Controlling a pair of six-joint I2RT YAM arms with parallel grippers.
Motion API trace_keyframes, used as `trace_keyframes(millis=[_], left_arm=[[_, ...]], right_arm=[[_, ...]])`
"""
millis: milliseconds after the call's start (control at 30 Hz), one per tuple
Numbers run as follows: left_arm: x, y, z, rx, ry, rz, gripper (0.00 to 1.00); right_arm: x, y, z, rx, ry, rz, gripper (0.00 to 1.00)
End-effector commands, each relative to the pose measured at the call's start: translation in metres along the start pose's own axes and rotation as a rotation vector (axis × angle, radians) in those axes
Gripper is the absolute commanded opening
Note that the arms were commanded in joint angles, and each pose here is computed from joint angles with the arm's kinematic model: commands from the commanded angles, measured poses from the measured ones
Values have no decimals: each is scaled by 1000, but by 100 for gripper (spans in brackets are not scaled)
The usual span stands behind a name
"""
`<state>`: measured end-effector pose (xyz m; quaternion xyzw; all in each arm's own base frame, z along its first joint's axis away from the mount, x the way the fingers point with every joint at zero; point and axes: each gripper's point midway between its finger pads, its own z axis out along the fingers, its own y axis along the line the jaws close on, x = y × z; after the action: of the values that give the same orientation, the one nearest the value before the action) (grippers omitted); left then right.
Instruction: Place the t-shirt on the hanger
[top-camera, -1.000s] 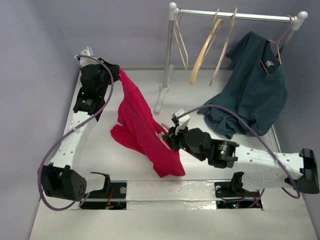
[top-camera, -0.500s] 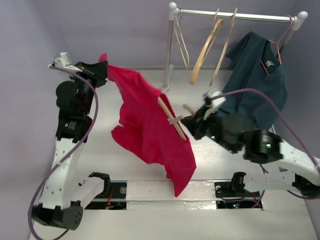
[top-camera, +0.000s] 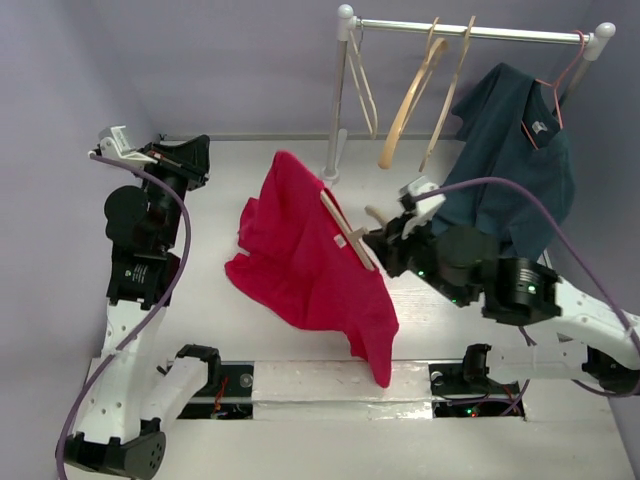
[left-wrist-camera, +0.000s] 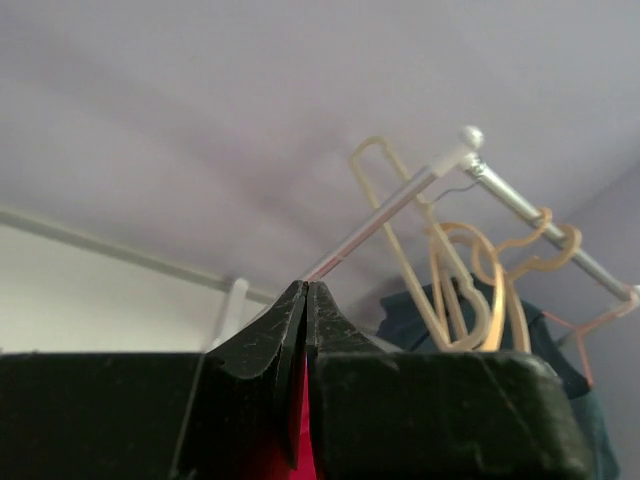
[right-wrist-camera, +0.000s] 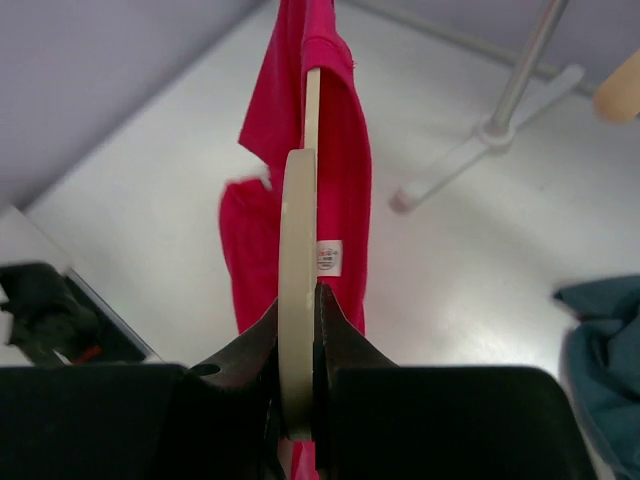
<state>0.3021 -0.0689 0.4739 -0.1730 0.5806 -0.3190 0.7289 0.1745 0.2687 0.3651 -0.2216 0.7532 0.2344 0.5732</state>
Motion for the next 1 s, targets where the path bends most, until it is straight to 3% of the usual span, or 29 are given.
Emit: trace_keyframes(millis=[0, 100, 233, 433, 500, 633, 967], left_arm=[[1, 14, 2, -39, -19, 16, 0], [16, -1, 1, 51, 59, 15, 1], [52, -27, -18, 192, 183, -34, 22], [135, -84, -58, 327, 394, -171, 38], [162, -90, -66, 329, 450, -244, 40], [175, -87, -65, 322, 443, -347, 46], [209, -91, -63, 315, 527, -425, 46]], right_arm=[[-66, -9, -26, -11, -195, 84, 0], [-39, -8, -8, 27, -119, 42, 0], [-23, -3, 6, 43, -74, 6, 0], [-27, -2, 16, 89, -27, -40, 0], [-26, -1, 20, 99, -12, -43, 0], [-20, 1, 24, 105, -2, -26, 0], [-24, 6, 30, 107, -12, -8, 0]])
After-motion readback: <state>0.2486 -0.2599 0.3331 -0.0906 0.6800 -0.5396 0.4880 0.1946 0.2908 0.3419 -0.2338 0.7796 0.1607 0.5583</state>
